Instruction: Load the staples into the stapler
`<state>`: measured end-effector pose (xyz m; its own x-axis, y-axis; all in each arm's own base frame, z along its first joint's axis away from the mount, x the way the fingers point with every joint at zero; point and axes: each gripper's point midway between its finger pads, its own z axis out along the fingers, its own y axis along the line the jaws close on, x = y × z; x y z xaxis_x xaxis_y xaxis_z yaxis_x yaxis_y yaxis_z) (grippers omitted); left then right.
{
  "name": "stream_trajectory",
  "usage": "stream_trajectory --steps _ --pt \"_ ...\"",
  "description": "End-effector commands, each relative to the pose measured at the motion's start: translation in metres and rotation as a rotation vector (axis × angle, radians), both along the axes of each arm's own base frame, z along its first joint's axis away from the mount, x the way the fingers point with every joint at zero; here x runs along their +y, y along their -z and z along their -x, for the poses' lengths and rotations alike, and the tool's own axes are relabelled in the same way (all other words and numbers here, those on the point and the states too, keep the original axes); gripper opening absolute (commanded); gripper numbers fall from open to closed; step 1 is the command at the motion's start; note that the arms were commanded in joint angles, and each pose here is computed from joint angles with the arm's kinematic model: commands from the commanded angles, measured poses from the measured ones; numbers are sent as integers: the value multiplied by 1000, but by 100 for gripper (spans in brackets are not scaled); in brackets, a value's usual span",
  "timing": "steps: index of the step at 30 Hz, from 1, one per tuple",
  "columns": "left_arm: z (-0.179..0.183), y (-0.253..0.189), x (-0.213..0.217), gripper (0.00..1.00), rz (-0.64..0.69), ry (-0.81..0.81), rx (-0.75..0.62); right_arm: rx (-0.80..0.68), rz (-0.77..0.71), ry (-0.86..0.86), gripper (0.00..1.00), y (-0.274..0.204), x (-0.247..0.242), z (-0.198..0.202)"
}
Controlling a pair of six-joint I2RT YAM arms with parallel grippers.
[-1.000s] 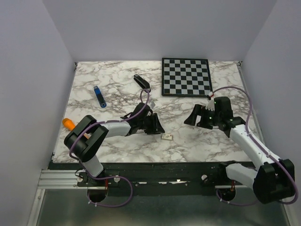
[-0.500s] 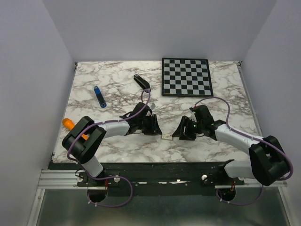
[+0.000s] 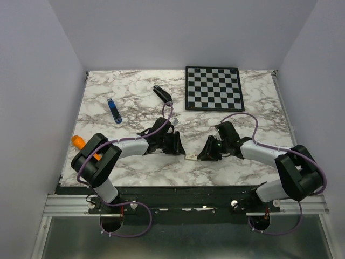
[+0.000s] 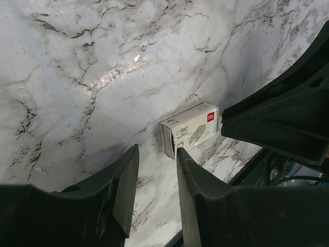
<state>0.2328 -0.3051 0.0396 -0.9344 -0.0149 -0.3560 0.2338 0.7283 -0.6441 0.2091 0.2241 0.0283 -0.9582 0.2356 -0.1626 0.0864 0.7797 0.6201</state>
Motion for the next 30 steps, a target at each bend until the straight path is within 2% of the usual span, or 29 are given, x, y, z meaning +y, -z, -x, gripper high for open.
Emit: stream_trajectory --steps 1,18,30 --pt "-4 -10 -3 44 17 15 -32 -37 3 12 35 -3 5 -13" --pt "0 -9 -9 43 38 38 -14 -42 12 -10 24 2 7 -15" --pt "8 -11 -20 44 52 89 2 -77 83 -35 21 -4 10 -21"
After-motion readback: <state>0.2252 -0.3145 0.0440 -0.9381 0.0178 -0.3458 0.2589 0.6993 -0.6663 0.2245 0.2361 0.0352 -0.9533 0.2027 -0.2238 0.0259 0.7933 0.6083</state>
